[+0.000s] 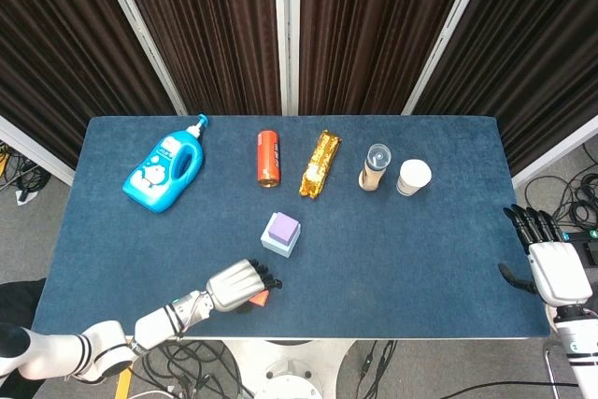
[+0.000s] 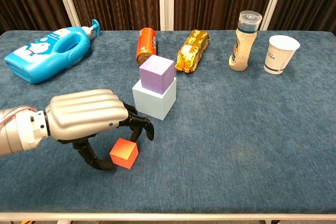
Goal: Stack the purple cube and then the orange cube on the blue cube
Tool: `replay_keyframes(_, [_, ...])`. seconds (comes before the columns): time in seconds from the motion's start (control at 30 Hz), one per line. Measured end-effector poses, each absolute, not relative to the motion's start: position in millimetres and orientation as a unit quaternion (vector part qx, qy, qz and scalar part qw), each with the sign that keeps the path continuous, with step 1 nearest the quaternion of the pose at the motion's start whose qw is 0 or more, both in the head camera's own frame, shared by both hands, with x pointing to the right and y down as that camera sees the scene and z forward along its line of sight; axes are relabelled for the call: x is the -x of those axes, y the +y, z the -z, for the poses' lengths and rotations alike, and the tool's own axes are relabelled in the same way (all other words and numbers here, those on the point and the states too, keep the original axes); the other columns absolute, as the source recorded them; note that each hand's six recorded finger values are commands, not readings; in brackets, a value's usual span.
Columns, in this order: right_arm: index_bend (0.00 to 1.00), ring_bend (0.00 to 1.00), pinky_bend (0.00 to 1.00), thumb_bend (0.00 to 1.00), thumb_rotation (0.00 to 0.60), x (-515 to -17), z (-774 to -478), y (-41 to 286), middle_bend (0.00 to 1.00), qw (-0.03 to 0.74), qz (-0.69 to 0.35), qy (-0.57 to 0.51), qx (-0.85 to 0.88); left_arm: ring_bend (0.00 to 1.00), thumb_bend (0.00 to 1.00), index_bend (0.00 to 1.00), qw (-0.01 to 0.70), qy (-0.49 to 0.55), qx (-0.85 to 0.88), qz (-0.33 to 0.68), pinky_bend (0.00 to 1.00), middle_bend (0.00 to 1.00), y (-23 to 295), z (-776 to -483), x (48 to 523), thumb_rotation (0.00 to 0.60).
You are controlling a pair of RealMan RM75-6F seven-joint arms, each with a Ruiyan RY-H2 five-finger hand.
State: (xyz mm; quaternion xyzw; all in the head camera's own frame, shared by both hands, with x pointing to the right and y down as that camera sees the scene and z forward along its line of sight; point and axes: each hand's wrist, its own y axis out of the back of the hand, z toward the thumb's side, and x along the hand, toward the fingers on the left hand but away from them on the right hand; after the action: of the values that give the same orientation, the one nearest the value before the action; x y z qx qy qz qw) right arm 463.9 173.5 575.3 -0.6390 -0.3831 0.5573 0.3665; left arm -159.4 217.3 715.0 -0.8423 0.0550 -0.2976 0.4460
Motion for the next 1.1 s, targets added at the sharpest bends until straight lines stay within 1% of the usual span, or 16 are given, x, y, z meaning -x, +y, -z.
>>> replay_keyframes(0.4, [0.02, 0.0, 0.0, 0.19, 0.6, -464.2, -575.8, 172.4, 0.05, 0.365, -0.559, -0.383, 0.639, 0.42, 0.26, 0.39, 0.442, 0.063, 0.842, 0.301, 0.51, 0.61, 216.7, -717.6, 158.3, 0.6])
replay_keyframes(0.57, [0.02, 0.0, 0.0, 0.19, 0.6, -464.3, -575.8, 171.7, 0.05, 0.364, -0.559, -0.383, 0.639, 0.44, 0.28, 0.41, 0.437, 0.07, 0.845, 0.3, 0.54, 0.63, 215.9, -714.1, 160.0, 0.6])
replay_keyframes(0.73, [0.02, 0.0, 0.0, 0.19, 0.6, -464.6, -573.6, 171.5, 0.05, 0.365, -0.556, -0.386, 0.639, 0.44, 0.28, 0.41, 0.428, 0.077, 0.846, 0.309, 0.54, 0.63, 211.8, -707.3, 170.9, 0.6])
replay_keyframes(0.93, [0.02, 0.0, 0.0, 0.19, 0.6, -464.0, -571.4, 172.6, 0.05, 0.367, -0.552, -0.387, 0.64, 0.45, 0.28, 0.41, 0.445, 0.086, 0.83, 0.325, 0.54, 0.63, 195.0, -690.2, 199.1, 0.6])
replay_keyframes(1.1, [0.02, 0.0, 0.0, 0.19, 0.6, -464.1, -570.4, 173.2, 0.05, 0.368, -0.551, -0.389, 0.64, 0.45, 0.28, 0.41, 0.473, 0.1, 0.802, 0.351, 0.54, 0.63, 163.2, -673.0, 227.1, 0.6])
